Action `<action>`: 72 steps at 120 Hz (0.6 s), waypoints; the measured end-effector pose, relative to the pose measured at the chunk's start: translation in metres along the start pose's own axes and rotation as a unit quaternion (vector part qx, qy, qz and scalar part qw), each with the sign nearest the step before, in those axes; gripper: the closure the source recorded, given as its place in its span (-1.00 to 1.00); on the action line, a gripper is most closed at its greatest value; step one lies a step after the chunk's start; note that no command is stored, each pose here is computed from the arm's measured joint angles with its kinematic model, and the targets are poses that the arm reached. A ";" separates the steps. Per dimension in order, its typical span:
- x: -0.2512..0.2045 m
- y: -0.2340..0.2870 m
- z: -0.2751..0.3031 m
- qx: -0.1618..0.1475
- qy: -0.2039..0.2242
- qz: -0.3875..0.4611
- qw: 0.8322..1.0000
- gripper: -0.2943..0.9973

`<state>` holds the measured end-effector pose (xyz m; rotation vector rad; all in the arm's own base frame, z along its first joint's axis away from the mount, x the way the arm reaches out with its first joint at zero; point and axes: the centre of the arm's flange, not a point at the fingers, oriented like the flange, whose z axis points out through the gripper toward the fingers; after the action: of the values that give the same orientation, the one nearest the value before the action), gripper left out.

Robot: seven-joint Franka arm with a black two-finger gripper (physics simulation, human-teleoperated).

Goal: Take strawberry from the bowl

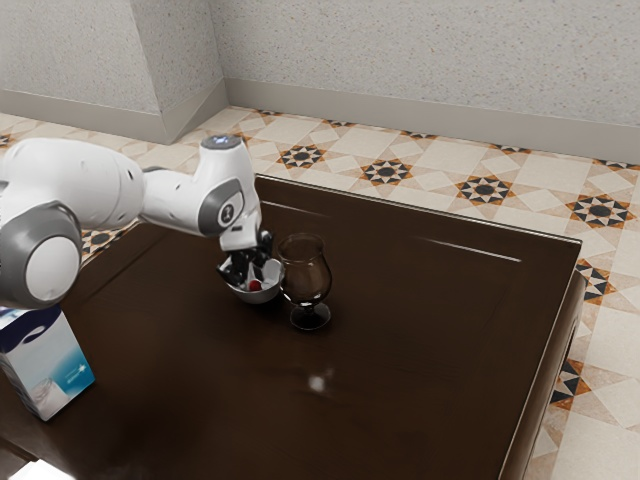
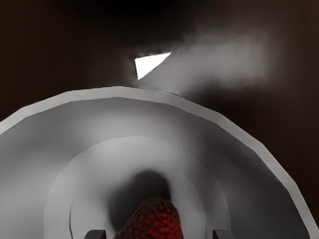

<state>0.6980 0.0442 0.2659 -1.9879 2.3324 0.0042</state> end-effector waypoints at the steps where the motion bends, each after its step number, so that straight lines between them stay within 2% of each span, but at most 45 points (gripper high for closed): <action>1: 0.000 0.000 0.001 0.000 0.000 0.002 1.000 0.17; 50: -0.001 -0.007 0.015 0.004 0.002 0.054 0.999 0.16; 72: -0.003 -0.009 0.006 0.017 0.000 0.063 0.998 0.44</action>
<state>0.7077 0.0457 0.2602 -1.8209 2.4367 -0.0273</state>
